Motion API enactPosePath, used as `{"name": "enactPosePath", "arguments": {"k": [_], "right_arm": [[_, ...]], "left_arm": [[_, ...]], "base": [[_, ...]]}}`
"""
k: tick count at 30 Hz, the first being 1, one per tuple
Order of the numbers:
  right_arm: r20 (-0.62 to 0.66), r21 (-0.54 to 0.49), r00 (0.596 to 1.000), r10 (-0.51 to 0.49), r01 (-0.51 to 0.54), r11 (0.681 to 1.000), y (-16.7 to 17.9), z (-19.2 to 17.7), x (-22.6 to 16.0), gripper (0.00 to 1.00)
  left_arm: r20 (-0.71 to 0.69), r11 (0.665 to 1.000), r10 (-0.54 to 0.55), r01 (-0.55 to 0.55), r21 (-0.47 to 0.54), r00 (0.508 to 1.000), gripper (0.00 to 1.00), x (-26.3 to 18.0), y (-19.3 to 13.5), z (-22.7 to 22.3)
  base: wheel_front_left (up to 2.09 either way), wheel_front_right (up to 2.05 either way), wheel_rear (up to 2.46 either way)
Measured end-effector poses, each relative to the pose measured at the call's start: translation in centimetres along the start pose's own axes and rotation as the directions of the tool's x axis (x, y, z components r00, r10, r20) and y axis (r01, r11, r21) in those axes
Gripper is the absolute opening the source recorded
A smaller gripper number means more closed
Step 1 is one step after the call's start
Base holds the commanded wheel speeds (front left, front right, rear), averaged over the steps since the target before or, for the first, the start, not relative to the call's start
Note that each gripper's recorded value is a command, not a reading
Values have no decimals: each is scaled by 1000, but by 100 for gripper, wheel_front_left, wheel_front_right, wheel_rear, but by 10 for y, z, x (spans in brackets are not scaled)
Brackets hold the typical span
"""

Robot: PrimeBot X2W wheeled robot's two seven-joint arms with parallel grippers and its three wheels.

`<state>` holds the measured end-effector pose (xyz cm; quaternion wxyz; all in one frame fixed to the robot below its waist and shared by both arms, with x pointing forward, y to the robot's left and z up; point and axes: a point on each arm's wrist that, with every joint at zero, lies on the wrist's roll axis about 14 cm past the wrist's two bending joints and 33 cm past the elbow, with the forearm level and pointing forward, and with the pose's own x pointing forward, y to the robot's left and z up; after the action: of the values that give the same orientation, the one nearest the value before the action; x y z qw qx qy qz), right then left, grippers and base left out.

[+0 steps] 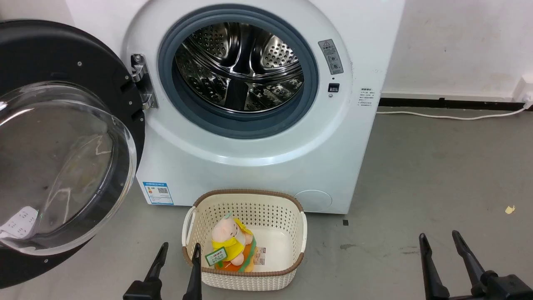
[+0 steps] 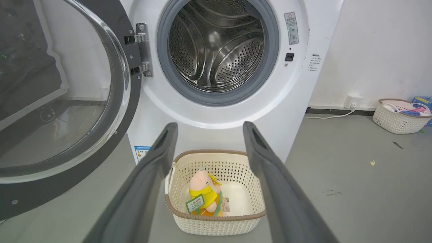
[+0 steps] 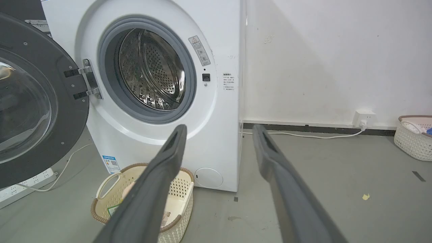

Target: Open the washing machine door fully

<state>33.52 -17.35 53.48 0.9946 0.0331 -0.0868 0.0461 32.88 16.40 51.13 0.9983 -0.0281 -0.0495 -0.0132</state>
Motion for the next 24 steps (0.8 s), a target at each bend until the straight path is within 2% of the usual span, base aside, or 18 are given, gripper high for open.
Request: {"name": "enactPosePath", "arguments": {"k": [24], "right_arm": [[-15,12,1000,8,-8,1000,3,-5,1,100]], "left_arm": [[-31,1000,16,-16,8,999,100,-3,2,-10]], "base": [[0,0,0]]}}
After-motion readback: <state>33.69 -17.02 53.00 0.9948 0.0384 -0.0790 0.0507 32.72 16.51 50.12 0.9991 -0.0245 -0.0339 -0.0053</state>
